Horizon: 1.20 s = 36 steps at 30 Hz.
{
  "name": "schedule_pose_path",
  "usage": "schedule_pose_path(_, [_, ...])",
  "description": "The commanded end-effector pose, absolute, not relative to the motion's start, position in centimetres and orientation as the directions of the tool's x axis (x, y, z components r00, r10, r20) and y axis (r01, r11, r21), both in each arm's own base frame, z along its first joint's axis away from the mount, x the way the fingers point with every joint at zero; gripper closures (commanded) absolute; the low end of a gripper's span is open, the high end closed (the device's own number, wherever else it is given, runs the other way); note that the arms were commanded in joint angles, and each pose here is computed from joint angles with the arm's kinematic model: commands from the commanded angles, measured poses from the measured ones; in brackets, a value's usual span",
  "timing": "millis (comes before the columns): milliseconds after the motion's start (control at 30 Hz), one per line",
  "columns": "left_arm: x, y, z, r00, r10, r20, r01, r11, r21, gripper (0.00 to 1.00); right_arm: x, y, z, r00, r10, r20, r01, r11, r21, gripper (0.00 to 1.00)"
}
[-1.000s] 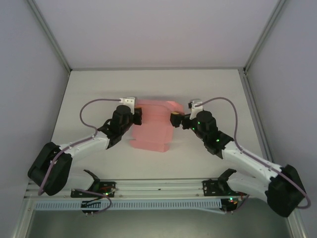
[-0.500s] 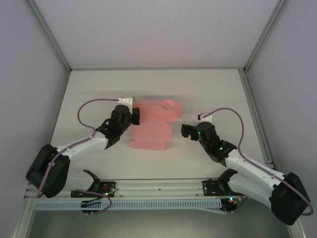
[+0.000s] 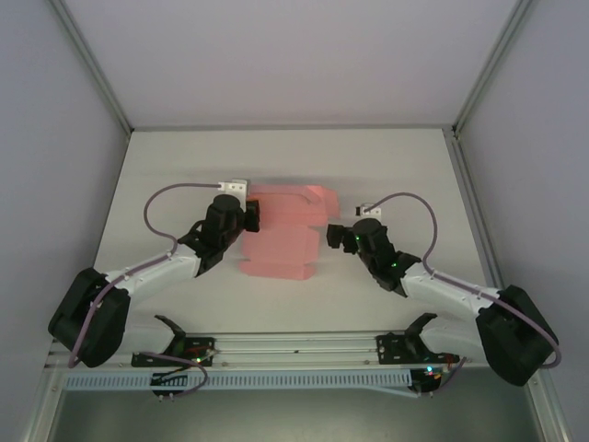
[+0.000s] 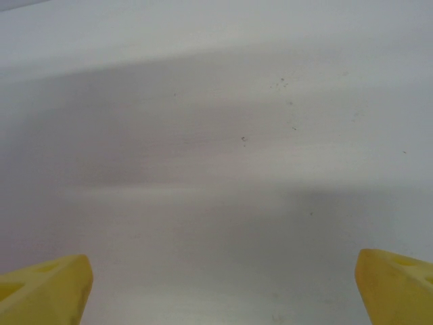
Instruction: Assemble paper box
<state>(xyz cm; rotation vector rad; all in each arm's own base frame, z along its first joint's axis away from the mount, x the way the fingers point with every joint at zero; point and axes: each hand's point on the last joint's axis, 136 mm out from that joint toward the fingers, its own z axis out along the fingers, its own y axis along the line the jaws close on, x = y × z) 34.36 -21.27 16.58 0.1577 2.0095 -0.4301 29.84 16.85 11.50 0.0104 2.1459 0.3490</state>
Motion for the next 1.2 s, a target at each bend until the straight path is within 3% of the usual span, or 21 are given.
schedule_pose_path(0, [35.1, -21.1, 17.7, -0.432, -0.081, -0.898, 0.289, 0.931, -0.223, 1.0, 31.2, 19.1, 14.8, -0.515, 0.194, -0.835, -0.191, 0.924, 0.332, 0.0])
schedule_pose_path(467, [35.0, -22.5, 17.5, -0.451, -0.099, -0.887, 0.33, 0.905, -0.269, 1.0, 31.6, 25.0, 16.3, -0.538, 0.148, -0.83, -0.423, 0.804, 0.418, 0.0])
schedule_pose_path(633, [35.0, -22.8, 18.0, -0.448, -0.122, -0.886, 0.344, 0.891, -0.296, 1.0, 32.3, 26.1, 14.6, -0.588, 0.114, -0.801, -0.413, 0.809, 0.418, 0.0])
schedule_pose_path(900, [34.9, -22.7, 17.9, -0.452, -0.122, -0.884, 0.339, 0.893, -0.296, 1.0, 33.2, 26.2, 13.6, -0.613, 0.113, -0.782, -0.373, 0.831, 0.413, 0.0])
schedule_pose_path(1167, [35.8, -20.1, 16.5, -0.481, -0.151, -0.864, 0.241, 0.924, -0.295, 1.0, 30.4, 22.8, 16.0, -0.573, 0.111, -0.812, -0.364, 0.853, 0.374, 0.0])
